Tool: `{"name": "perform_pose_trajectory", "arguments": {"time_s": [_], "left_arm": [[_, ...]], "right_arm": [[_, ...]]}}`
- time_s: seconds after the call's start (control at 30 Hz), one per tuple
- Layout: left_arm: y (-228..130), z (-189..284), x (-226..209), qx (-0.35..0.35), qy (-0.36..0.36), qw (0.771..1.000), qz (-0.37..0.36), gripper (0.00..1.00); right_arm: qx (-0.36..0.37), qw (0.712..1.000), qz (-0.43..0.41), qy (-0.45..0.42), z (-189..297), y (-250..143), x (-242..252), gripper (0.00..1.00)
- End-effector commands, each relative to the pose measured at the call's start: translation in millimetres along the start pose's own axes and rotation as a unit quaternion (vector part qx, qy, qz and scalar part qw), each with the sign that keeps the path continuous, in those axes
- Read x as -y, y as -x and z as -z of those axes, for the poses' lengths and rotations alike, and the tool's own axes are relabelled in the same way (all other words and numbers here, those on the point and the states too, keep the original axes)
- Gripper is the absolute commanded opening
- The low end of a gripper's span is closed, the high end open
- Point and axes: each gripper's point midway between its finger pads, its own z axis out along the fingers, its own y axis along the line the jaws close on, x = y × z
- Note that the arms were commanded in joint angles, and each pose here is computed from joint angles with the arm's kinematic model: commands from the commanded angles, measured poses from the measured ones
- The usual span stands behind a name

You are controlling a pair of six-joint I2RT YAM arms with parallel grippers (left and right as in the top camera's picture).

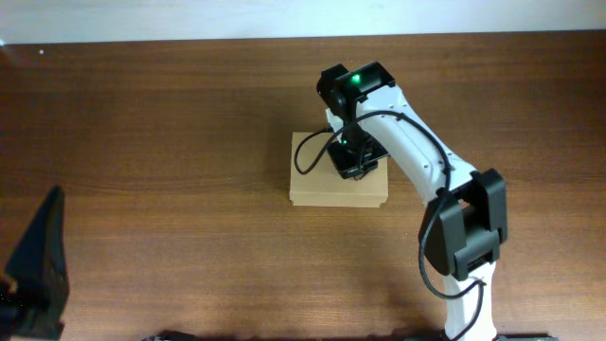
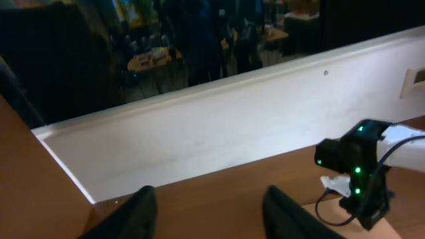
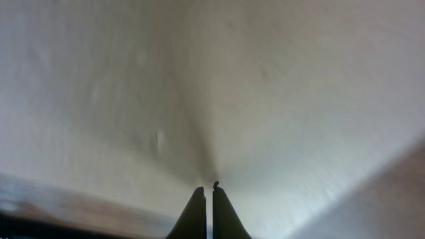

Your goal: Pack container

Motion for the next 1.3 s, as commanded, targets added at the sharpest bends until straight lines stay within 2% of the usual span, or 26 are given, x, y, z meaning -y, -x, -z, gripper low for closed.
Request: {"name": "perform_pose_trajectory", "arguments": {"time_s": [0.0,0.1,0.13,0.33,0.53,0.7,0.93,1.07,1.27], "left_arm": [[1.2,17.1,2.9,0.017,-0.01,1.0,0.007,0.66],[2.4,44.5,0.0,0.045,-0.005,0.999,0.009,0.95],[2.4,52.8,-1.3,0.053,-0.002,0.999,0.01,1.0],[-1.7,110.9,-9.0,0.11,0.021,0.994,0.016,1.0],[-18.5,169.8,-19.0,0.15,0.088,0.984,0.023,1.0],[-45.4,202.3,-18.7,0.152,0.126,0.98,0.026,1.0],[-91.8,221.0,-17.6,0.123,0.162,0.978,0.034,1.0],[-118.4,226.9,-25.2,0.105,0.196,0.973,0.063,1.0],[-141.1,232.0,-22.4,0.101,0.199,0.972,0.076,1.0]], "right_arm": [[0.152,0.988,-0.019,-0.027,106.4,-9.8,15.3,0.04],[0.244,0.965,-0.061,-0.076,175.6,-41.4,41.3,0.04],[0.269,0.956,-0.076,-0.091,193.8,-54.4,49.6,0.05],[0.404,0.897,-0.132,-0.122,271.9,-135.3,80.7,0.15],[0.501,0.829,-0.203,-0.142,311.6,-220.9,110.6,0.16],[0.546,0.776,-0.269,-0.165,306.0,-297.5,137.8,0.16],[0.547,0.726,-0.371,-0.189,241.1,-382.3,157.7,0.18],[0.545,0.7,-0.418,-0.197,210.5,-411.7,155.6,0.25],[0.553,0.7,-0.415,-0.177,193.4,-422.4,141.3,0.43]]}}
